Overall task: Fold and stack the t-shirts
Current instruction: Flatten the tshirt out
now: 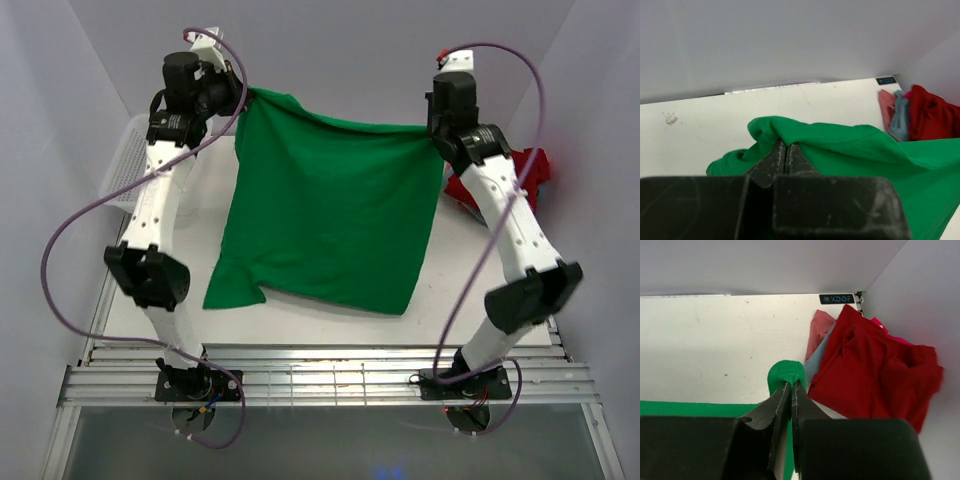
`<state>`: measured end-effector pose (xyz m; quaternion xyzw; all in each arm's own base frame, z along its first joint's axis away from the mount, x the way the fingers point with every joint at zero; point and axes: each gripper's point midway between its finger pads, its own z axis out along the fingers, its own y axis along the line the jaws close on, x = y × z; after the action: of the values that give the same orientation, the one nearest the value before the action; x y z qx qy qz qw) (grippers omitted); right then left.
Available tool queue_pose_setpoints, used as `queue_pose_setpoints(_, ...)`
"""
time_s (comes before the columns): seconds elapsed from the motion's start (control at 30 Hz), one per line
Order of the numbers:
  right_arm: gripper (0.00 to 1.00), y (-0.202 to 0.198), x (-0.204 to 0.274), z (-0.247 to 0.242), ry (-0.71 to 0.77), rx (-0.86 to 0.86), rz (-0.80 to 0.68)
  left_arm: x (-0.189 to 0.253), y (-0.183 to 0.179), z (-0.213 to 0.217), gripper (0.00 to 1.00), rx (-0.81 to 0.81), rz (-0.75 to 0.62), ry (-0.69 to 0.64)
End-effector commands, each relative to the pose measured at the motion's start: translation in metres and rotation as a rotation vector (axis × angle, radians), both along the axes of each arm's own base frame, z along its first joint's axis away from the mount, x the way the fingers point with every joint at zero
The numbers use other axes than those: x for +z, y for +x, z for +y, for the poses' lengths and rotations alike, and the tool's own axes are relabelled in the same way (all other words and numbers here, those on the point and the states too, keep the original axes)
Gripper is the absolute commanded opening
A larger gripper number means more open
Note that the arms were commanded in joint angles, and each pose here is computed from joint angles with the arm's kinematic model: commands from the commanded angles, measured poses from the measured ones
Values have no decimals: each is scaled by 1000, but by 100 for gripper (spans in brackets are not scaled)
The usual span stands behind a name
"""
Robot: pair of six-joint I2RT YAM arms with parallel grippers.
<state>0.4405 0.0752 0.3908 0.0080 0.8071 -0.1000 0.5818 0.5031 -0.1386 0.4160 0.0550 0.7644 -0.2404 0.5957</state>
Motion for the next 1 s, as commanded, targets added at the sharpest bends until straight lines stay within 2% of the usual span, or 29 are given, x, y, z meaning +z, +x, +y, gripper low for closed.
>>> queue_pose_setpoints(0.0,8,54,17,-7,75,-35,-100,49,27,17,0,98,-108,-38)
queue_pose_setpoints(0.1,8,77,59,-5,81,-34,-204,82,48,32,0,158,-218,-114)
queue_pose_setpoints(0.13,8,78,71,-6,82,-35,-232,92,48,39,0,175,-252,-133)
queue_pose_setpoints(0.17,8,77,90,-8,88,-33,-278,124,38,44,0,185,-352,-160)
queue_pose_setpoints(0.23,8,72,110,-14,105,-42,-339,138,32,48,0,189,-416,-169)
queue_pose_setpoints(0.27,8,64,110,-18,95,-44,-340,167,15,50,0,184,-508,-175)
queue_pose_setpoints(0.33,8,53,113,-25,73,-46,-356,165,9,49,0,173,-537,-142)
queue_pose_setpoints(0.37,8,35,132,-30,90,-45,-412,173,1,49,0,168,-580,-138)
queue_pose_setpoints(0.4,8,34,115,-30,83,-41,-376,192,-26,51,0,162,-636,-134)
queue_pose_setpoints(0.43,8,29,112,-29,84,-30,-371,163,-20,51,0,167,-599,-112)
queue_pose_setpoints(0.47,8,13,120,-31,94,-18,-388,169,-32,53,0,170,-649,-116)
queue_pose_setpoints(0.5,8,13,96,-30,82,-12,-332,180,-60,54,0,163,-684,-119)
queue_pose_setpoints(0.53,8,9,87,-29,79,-3,-308,166,-63,54,0,157,-664,-100)
queue_pose_setpoints(0.57,8,-1,80,-31,78,5,-288,117,-55,49,0,136,-560,-78)
queue_pose_setpoints(0.6,8,-4,65,-31,71,8,-255,94,-58,47,0,119,-513,-73)
queue_pose_setpoints(0.63,8,-9,30,-30,59,17,-179,83,-75,44,0,99,-494,-77)
queue_pose_setpoints(0.67,8,-12,8,-29,53,26,-134,16,-73,38,0,73,-356,-68)
queue_pose_setpoints(0.7,8,-15,-14,-28,42,35,-81,-11,-80,35,0,60,-298,-73)
queue_pose_setpoints(0.73,8,-21,-55,-28,46,31,7,-26,-95,30,0,36,-271,-79)
queue_pose_setpoints(0.77,8,-25,-77,-24,65,37,58,-89,-104,25,0,24,-135,-82)
queue_pose_setpoints(0.83,8,-38,-136,-23,59,44,187,-136,-124,17,0,6,-21,-93)
queue_pose_setpoints(0.87,8,-44,-156,-20,72,54,228,-168,-135,12,0,-1,68,-91)
queue_pose_setpoints(0.9,8,-49,-172,-19,75,59,262,-218,-151,12,0,3,181,-69)
queue_pose_setpoints(0.97,8,-62,-211,-19,69,57,346,-267,-179,5,0,3,330,-38)
